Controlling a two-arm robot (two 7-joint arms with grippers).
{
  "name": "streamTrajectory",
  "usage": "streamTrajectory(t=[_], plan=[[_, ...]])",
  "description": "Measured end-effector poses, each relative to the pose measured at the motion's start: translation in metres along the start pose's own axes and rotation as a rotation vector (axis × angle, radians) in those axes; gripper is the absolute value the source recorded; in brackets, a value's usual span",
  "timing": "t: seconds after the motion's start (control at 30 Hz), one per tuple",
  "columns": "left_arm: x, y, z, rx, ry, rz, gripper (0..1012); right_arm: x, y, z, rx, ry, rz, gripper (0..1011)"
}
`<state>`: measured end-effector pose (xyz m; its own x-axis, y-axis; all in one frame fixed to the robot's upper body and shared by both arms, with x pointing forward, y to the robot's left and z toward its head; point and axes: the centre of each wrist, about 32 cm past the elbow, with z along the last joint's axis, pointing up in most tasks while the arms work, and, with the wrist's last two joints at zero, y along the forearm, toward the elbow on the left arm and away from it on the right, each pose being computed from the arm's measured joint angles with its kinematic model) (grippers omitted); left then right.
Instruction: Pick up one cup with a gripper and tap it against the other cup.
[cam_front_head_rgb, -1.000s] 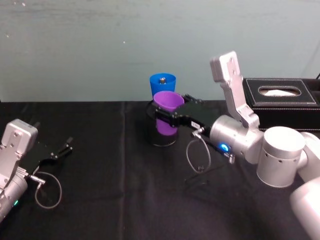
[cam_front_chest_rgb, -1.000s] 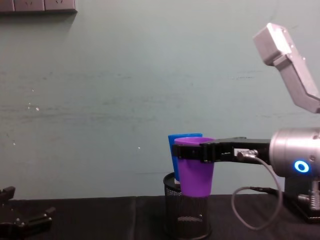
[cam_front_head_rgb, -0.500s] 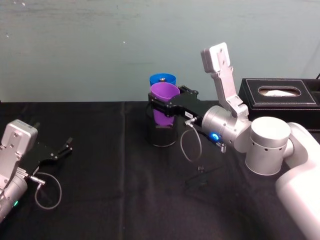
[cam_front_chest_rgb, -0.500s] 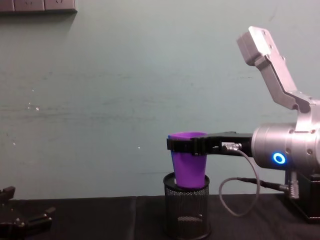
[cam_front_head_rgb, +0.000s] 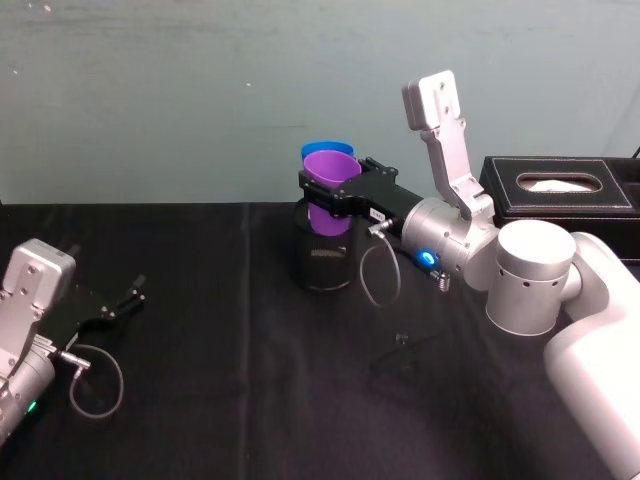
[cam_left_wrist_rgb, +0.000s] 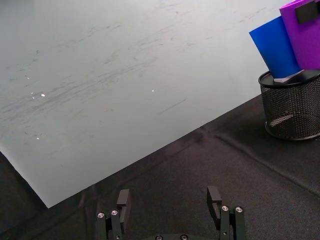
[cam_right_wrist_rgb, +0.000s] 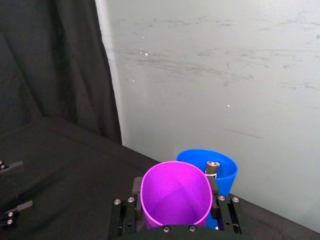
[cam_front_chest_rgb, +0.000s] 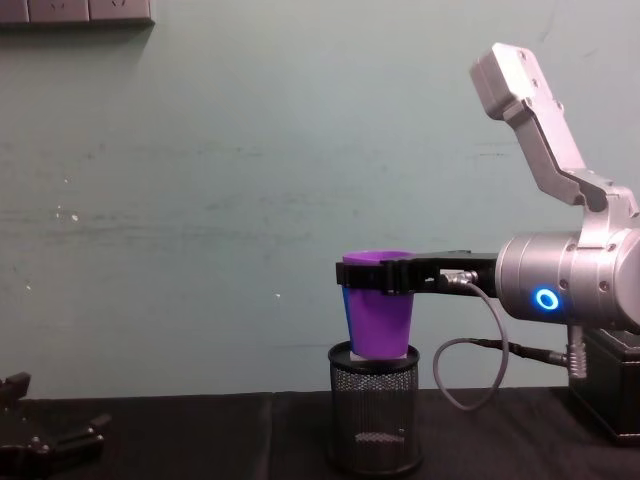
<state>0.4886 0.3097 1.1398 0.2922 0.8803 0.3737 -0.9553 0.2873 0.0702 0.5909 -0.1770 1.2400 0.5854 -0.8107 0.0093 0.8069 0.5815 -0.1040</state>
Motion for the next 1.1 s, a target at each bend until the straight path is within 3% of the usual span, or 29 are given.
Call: streamTrajectory(t=[1.1], plan=[[0.0, 0.0, 0.0, 0.0, 0.0, 0.0, 1000, 0.0037, 0.0051, 0.0001, 0.028, 0.021, -0.005, 737]])
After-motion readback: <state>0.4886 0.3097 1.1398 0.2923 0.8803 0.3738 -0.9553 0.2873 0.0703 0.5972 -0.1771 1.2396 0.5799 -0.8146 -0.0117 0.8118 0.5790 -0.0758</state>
